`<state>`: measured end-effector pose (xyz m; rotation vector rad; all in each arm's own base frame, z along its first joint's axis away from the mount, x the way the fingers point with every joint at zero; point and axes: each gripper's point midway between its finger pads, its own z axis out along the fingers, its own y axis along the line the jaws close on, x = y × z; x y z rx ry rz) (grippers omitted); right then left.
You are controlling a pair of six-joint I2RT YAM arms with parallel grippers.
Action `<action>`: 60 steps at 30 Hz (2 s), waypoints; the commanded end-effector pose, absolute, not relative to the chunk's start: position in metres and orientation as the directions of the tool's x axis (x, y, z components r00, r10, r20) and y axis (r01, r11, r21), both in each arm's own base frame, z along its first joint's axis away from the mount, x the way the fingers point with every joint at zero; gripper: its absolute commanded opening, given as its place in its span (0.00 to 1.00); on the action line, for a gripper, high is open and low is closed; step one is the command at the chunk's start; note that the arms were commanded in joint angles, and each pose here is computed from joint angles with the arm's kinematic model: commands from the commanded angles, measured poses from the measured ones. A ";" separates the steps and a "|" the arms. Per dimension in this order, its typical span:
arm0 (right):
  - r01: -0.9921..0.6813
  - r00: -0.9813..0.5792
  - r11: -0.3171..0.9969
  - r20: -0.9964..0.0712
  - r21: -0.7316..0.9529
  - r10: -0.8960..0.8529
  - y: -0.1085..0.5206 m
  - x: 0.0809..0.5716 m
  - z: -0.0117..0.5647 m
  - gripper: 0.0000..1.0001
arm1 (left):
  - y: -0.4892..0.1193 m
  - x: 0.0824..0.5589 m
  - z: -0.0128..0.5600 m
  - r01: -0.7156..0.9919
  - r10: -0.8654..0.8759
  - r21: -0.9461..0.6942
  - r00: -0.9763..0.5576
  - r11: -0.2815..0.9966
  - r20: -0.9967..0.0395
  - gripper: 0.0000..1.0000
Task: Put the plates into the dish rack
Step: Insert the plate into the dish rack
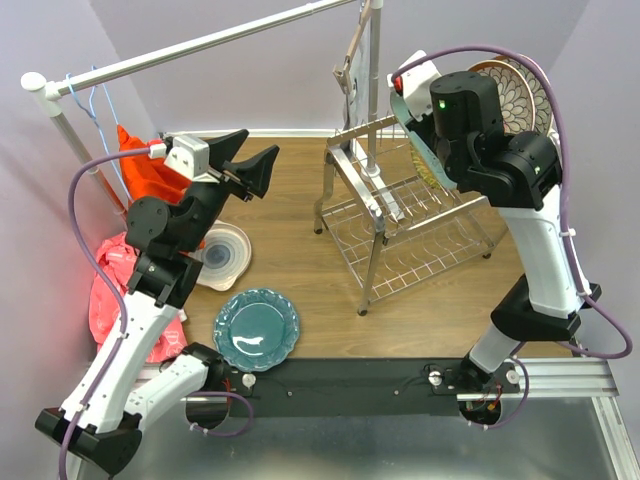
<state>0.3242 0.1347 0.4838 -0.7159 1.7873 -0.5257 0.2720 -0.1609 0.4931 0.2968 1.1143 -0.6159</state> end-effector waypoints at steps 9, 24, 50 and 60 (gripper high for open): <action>-0.188 -0.190 0.804 -0.782 -0.565 -0.594 0.131 0.311 0.502 0.06 | -0.165 0.276 0.501 0.613 -0.318 -0.068 0.309 0.787 -0.896 0.72; -0.188 -0.207 0.799 -0.772 -0.571 -0.601 0.124 0.304 0.501 0.06 | -0.169 0.282 0.501 0.620 -0.321 -0.069 0.304 0.782 -0.897 0.72; -0.162 -0.206 0.804 -0.777 -0.573 -0.595 0.110 0.295 0.506 0.07 | -0.176 0.290 0.501 0.634 -0.323 -0.070 0.294 0.771 -0.900 0.72; -0.104 -0.221 0.794 -0.764 -0.599 -0.606 0.100 0.296 0.511 0.06 | -0.175 0.288 0.499 0.634 -0.333 -0.080 0.291 0.769 -0.897 0.72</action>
